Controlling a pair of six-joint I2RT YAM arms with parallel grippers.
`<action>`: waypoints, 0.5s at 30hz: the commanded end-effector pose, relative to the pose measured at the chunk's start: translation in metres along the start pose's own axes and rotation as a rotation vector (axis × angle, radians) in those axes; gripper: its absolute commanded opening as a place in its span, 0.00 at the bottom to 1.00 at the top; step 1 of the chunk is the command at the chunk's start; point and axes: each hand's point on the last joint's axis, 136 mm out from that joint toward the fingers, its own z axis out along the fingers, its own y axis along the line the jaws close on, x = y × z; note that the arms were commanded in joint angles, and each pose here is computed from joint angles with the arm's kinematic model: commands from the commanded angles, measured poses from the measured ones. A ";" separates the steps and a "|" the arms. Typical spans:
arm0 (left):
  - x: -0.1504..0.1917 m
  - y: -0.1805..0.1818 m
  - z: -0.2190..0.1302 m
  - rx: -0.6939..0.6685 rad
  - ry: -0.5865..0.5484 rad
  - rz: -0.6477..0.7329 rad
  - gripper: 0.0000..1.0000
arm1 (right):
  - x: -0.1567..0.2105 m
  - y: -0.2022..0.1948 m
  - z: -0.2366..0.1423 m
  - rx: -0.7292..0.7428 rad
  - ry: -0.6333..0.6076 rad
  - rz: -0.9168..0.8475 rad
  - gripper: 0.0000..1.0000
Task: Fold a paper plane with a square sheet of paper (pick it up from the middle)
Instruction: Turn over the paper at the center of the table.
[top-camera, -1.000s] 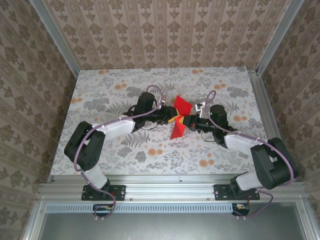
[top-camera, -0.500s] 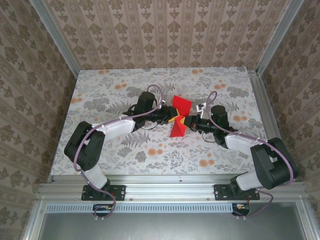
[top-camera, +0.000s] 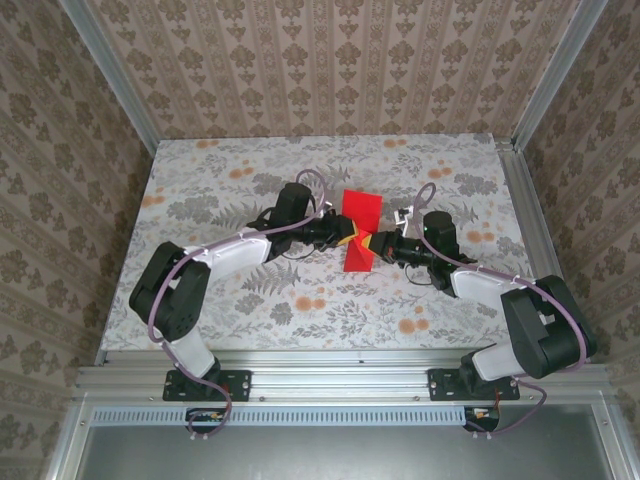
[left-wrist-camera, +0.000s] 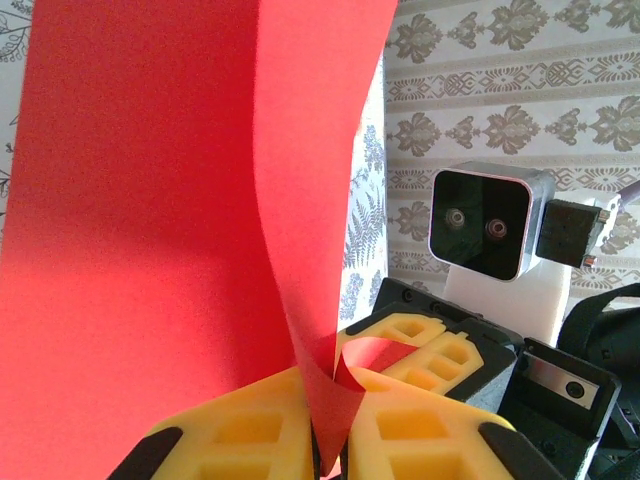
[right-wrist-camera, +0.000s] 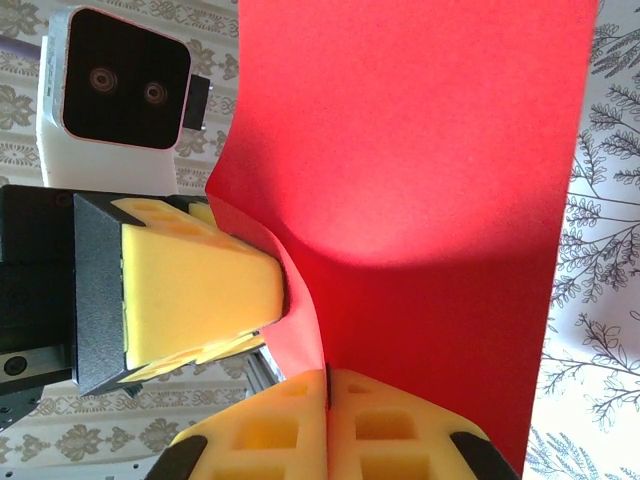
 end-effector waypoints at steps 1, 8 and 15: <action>0.000 -0.004 0.001 -0.001 0.025 0.031 0.14 | -0.002 0.002 -0.004 -0.004 -0.013 -0.002 0.07; -0.001 -0.001 0.003 -0.009 0.026 0.022 0.09 | -0.003 0.005 -0.011 0.002 -0.020 -0.018 0.13; -0.005 -0.003 0.001 0.003 0.013 0.007 0.08 | 0.000 -0.003 -0.025 0.054 -0.033 -0.038 0.35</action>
